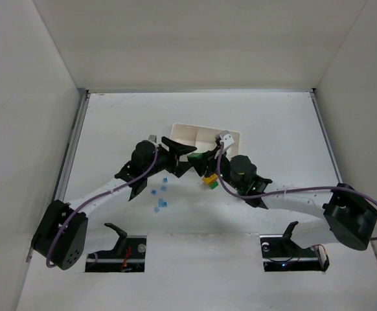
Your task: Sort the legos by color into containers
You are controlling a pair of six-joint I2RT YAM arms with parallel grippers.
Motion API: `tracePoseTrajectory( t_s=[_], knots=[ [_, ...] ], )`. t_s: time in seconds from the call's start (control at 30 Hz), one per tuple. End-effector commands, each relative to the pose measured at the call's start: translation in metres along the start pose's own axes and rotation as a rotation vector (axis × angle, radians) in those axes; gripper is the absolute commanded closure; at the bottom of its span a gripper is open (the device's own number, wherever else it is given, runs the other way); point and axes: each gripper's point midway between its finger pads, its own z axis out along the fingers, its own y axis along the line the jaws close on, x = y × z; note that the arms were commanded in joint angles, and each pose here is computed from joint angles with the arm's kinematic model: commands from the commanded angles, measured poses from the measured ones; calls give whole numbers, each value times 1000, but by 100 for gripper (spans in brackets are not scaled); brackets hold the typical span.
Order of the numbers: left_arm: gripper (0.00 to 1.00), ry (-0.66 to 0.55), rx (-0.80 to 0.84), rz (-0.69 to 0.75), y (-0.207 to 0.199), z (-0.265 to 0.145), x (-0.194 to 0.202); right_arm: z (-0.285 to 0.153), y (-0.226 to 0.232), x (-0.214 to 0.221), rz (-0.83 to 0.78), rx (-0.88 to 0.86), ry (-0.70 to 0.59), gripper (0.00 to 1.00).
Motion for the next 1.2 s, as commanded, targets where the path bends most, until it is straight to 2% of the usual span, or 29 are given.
tracePoseTrajectory(
  t_s=[0.0, 0.27, 0.43, 0.7, 0.8, 0.97, 1.17],
  knots=[
    [38, 36, 52, -32, -13, -2, 8, 10, 18, -40, -13, -19, -149, 74],
    [52, 6, 72, -74, -13, 2, 2, 13, 19, -25, -57, 48, -175, 73],
    [57, 3, 73, -90, -9, 6, 2, 11, 11, -25, -116, 139, -220, 73],
    [81, -16, 96, -84, -13, 8, -2, 16, 10, -12, -156, 165, -205, 65],
    [85, -37, 116, -75, -15, 5, -5, 17, 10, -7, -151, 160, -192, 57],
    [88, -77, 131, -55, -14, 1, -13, 14, 18, -7, -108, 121, -184, 29],
    [89, -118, 123, -31, -8, 0, -25, 7, 21, -11, -32, 65, -150, 12]
  ],
)
